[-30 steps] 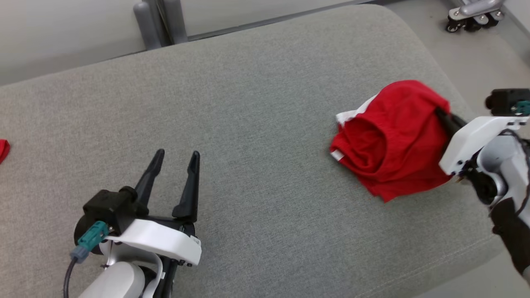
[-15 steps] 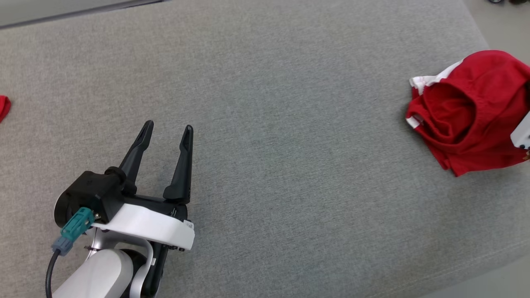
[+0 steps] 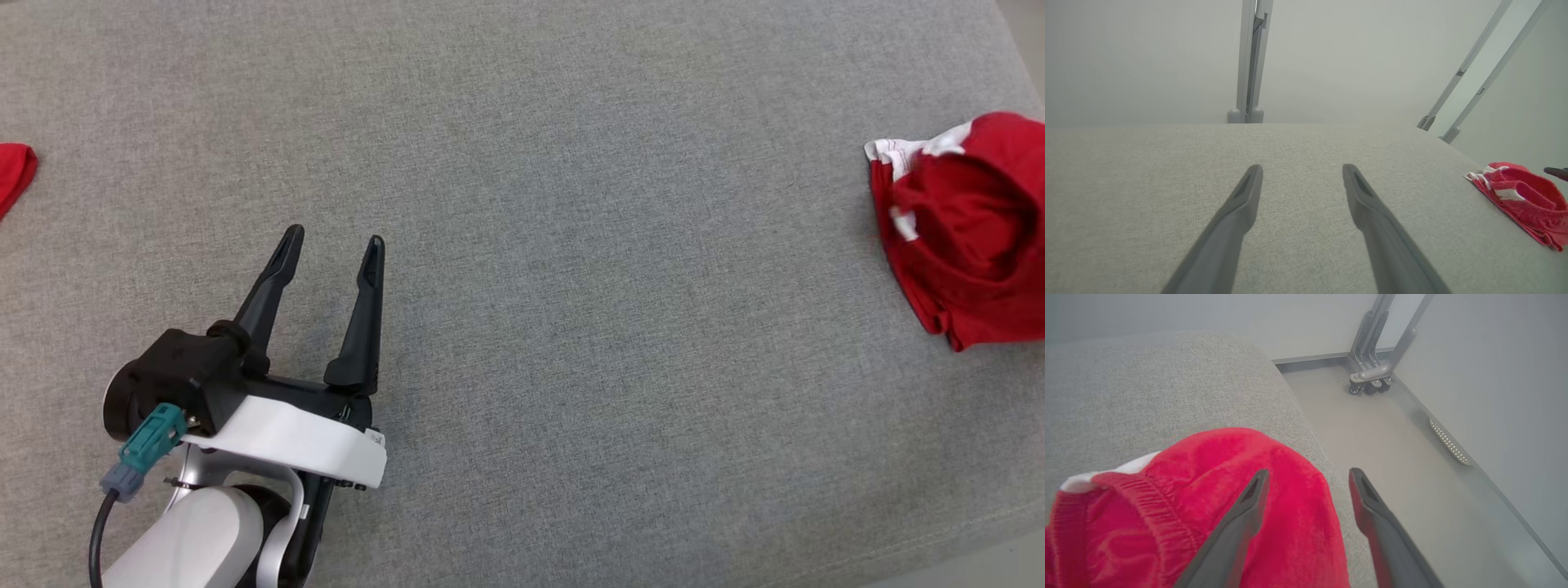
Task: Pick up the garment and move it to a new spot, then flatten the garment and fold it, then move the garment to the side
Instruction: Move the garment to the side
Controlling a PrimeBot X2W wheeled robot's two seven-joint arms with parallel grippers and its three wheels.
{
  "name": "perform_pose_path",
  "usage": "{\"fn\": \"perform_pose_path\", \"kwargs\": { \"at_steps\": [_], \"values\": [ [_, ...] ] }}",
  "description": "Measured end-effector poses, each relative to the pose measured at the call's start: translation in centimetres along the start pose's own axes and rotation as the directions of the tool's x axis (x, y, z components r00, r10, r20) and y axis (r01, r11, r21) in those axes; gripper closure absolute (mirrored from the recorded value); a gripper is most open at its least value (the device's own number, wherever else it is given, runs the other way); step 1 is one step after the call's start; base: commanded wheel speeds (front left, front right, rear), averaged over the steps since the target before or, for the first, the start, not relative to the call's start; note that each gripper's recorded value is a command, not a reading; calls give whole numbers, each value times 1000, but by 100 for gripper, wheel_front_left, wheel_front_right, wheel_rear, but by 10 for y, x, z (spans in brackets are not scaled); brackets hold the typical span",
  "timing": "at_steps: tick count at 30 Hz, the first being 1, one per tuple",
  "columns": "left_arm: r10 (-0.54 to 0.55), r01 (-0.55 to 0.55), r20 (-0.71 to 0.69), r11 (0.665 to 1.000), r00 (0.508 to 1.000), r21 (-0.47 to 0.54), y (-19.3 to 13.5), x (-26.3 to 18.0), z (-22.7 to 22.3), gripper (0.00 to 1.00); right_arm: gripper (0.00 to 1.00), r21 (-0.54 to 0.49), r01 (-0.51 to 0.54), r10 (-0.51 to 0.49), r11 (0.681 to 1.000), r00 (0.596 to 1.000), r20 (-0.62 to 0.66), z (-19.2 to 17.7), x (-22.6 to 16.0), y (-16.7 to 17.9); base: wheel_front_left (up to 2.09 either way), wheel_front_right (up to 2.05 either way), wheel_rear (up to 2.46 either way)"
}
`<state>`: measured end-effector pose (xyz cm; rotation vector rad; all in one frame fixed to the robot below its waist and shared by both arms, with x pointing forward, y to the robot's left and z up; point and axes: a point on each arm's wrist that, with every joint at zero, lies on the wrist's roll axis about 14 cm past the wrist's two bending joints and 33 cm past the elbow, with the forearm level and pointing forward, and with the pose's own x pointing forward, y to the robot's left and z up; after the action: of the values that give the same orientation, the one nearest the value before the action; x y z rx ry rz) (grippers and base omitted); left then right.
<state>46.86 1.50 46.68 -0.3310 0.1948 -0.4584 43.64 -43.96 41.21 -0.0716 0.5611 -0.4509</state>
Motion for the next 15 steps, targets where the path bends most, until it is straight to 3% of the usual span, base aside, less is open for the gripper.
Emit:
{"fn": "perform_pose_path", "kwargs": {
  "at_steps": [6,15],
  "values": [
    [-5,5,16,1000,1000,-5,-6,-1,5,0,0,-24,6,-6,1000,1000,10,4,-6,-5,0,0,0],
    [6,-5,54,1000,999,-18,-12,-11,17,0,0,-28,-86,90,996,983,158,38,-18,34,0,0,0]
  ]
}}
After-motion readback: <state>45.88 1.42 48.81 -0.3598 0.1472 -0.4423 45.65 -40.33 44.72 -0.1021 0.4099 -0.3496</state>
